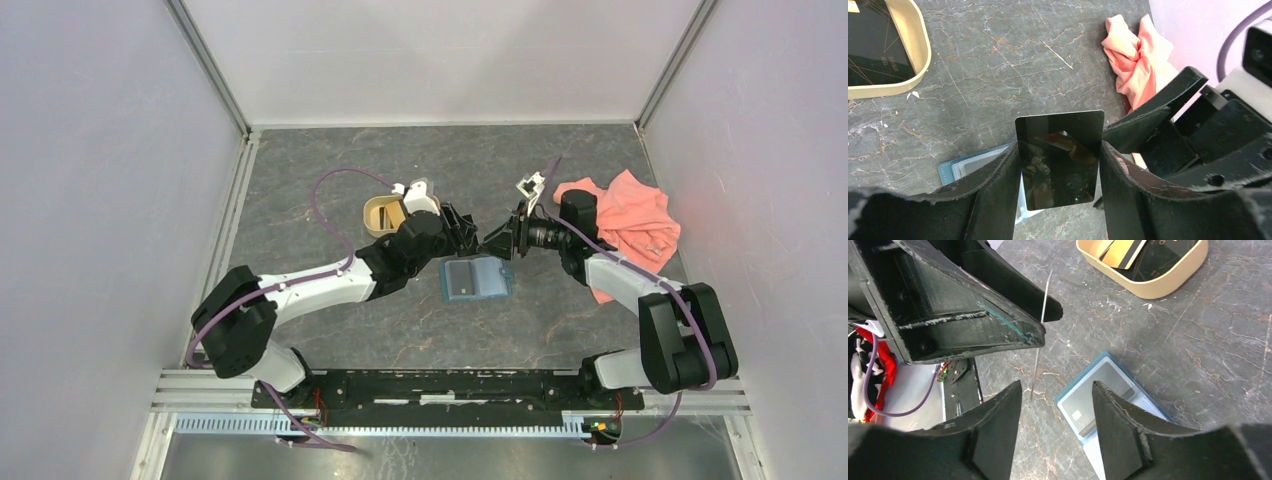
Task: Put the credit cards into the card holder
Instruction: Pick up the credit card from the storage box.
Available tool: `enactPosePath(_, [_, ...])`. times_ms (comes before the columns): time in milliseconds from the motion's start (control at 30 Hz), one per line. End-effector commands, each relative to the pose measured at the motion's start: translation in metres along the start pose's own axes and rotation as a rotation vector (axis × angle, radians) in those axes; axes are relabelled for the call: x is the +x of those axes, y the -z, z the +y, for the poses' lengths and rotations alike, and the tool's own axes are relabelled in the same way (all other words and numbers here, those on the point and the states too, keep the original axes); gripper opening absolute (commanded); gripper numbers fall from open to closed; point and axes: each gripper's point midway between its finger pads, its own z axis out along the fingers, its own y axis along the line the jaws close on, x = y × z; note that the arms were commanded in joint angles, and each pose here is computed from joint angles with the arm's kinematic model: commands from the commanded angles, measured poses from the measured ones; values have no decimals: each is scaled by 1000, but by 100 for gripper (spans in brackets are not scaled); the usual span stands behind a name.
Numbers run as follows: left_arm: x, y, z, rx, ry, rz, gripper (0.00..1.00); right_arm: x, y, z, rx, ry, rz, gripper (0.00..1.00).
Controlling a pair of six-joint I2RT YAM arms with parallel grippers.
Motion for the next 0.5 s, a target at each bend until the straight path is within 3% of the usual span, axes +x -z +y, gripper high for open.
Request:
enactPosePath(0, [-13, -3, -8, -9, -25, -54, 37, -18, -8, 12, -38, 27, -39, 58])
enactPosePath(267, [-7, -1, -14, 6, -30, -40, 37, -16, -15, 14, -73, -29, -31, 36])
enactPosePath(333, [-6, 0, -16, 11, -31, -39, 37, -15, -16, 14, -83, -44, -29, 21])
enactPosePath(400, [-6, 2, -19, 25, -32, -39, 38, -15, -16, 18, -101, -50, -31, 0])
enactPosePath(467, [-10, 7, -24, 50, -30, -49, 45, -13, -14, 21, -113, -58, -33, 0])
